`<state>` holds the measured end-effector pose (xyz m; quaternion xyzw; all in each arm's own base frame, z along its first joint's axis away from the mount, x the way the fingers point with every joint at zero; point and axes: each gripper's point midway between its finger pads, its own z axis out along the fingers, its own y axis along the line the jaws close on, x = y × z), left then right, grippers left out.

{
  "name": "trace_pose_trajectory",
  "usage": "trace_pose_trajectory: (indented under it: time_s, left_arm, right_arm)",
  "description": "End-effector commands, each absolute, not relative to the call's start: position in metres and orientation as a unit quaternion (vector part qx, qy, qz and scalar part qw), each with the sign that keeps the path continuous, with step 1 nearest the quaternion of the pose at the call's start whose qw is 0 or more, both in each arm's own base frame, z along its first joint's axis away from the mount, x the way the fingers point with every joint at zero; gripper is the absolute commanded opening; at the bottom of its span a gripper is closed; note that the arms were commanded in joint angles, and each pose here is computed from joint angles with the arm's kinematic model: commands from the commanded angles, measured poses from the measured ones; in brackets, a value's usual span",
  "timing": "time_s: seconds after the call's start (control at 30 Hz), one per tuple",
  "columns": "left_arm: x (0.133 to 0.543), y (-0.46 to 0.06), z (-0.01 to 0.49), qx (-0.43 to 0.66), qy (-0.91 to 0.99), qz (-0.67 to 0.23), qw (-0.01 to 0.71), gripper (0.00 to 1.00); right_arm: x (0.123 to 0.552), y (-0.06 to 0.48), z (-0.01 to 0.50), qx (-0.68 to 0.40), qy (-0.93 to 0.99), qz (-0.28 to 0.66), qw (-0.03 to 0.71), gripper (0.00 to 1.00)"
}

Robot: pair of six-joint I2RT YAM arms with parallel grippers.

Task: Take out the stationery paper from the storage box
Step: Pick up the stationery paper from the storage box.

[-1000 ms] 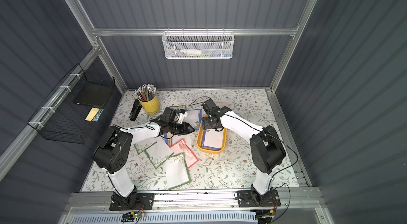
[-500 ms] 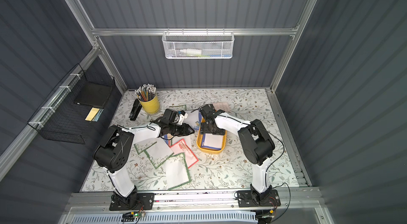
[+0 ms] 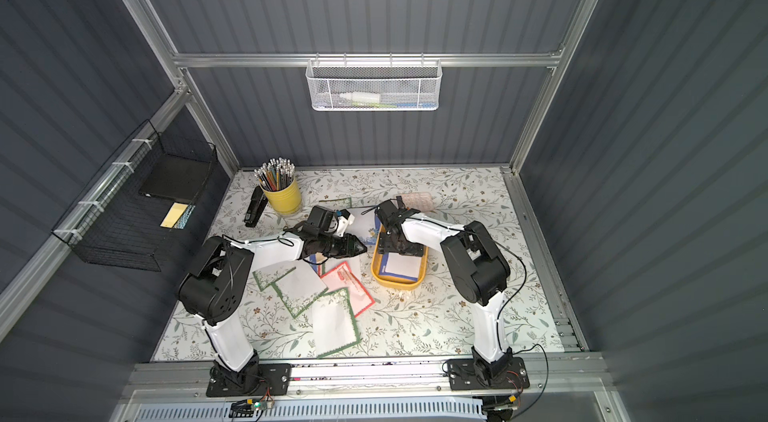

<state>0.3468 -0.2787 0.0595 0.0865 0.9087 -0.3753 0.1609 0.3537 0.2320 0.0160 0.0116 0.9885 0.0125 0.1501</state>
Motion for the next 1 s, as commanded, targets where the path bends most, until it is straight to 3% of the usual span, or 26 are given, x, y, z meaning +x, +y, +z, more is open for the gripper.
trace_pose_trajectory:
  time_s: [0.0, 0.3, 0.53, 0.73, 0.97]
  left_arm:
    - [0.342, -0.280, 0.053, 0.097, 0.911, -0.372, 0.150, 0.43]
    - [0.343, -0.279, 0.054, 0.097, 0.912, -0.368, 0.149, 0.43]
    - [0.342, -0.277, 0.050, 0.094, 0.915, -0.365, 0.146, 0.43]
    - [0.343, -0.275, 0.055, 0.094, 0.916, -0.358, 0.151, 0.43]
    - [0.356, -0.271, 0.093, 0.092, 0.907, -0.366, 0.188, 0.42]
  right_arm:
    - [0.323, 0.222, -0.032, 0.016, 0.996, 0.007, 0.084, 0.96]
    - [0.297, 0.227, -0.063, 0.002, 0.998, 0.044, 0.038, 0.55]
    - [0.295, 0.227, -0.066, -0.004, 0.998, 0.050, 0.035, 0.03]
    - [0.308, 0.225, -0.035, -0.011, 0.996, 0.043, 0.073, 0.00]
    - [0.341, 0.211, 0.047, -0.014, 0.987, 0.015, 0.158, 0.00]
